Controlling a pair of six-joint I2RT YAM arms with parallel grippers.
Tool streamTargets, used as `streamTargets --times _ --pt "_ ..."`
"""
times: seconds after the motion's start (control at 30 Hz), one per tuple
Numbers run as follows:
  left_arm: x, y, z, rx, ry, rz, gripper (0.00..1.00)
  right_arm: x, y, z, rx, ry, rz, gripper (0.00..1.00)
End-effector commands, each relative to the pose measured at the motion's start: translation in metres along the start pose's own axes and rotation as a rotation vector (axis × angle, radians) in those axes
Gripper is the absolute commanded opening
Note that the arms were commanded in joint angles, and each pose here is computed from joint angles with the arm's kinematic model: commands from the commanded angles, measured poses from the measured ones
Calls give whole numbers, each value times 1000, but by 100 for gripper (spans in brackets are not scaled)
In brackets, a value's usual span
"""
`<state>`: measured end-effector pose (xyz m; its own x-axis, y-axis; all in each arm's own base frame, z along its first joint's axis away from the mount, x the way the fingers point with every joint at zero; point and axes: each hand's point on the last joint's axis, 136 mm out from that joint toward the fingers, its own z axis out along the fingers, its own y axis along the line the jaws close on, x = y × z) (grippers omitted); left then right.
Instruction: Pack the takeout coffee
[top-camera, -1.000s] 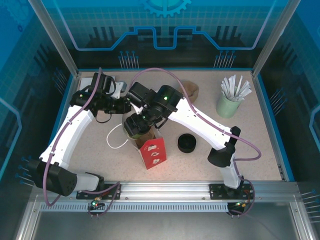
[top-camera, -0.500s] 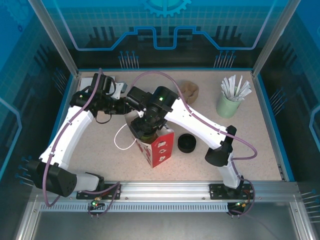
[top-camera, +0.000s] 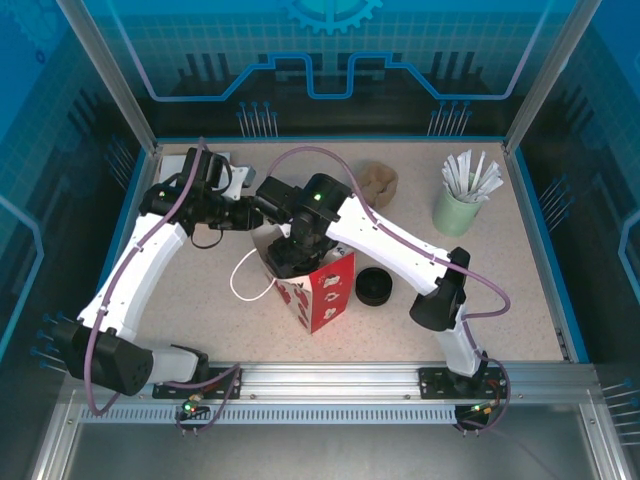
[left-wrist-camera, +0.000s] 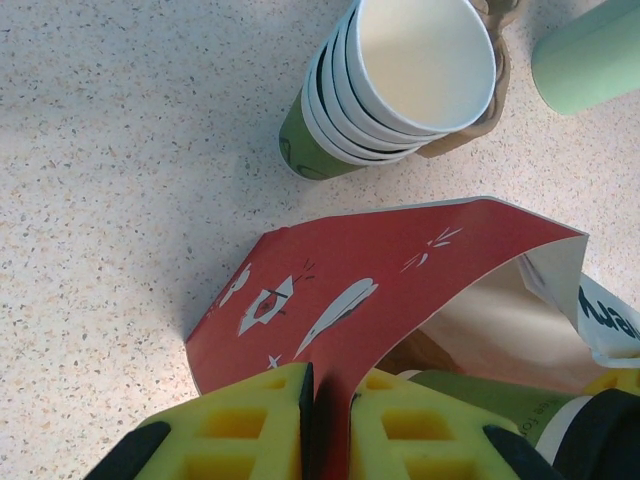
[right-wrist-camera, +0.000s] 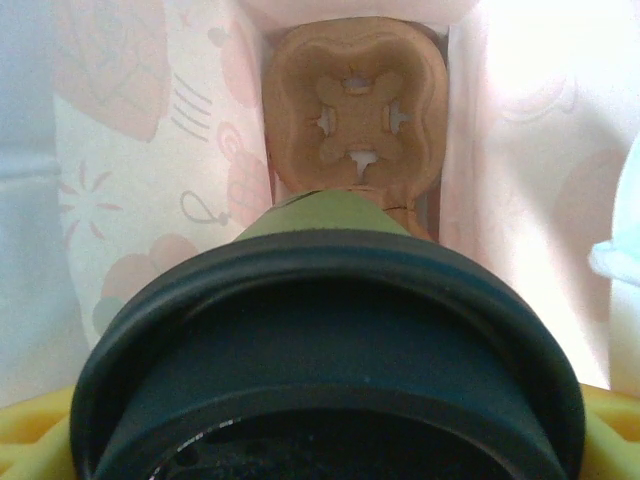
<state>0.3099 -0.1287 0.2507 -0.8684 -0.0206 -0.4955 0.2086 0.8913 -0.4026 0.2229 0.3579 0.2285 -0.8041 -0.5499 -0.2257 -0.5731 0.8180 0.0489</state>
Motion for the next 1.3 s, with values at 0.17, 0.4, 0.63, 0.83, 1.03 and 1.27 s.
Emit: streamTargets --times 0.17,0.4,0.63,0.83,1.03,1.27 --pt "11 -10 -7 38 5 -1 17 16 -8 13 50 105 -31 76" --pt "13 -7 -2 22 25 0 35 10 6 9 31 63 -96 76" --pt "-6 -14 -17 61 -15 52 63 15 -4 -10 29 18 -153 77" --pt "-17 -27 -16 121 7 141 74 11 -8 -22 -3 -35 -219 78" --pt "-19 -36 -5 192 63 175 76 7 -5 -21 -34 -42 -229 78" --pt "-9 -46 10 247 132 199 72 1 -3 -27 -43 -61 -228 78"
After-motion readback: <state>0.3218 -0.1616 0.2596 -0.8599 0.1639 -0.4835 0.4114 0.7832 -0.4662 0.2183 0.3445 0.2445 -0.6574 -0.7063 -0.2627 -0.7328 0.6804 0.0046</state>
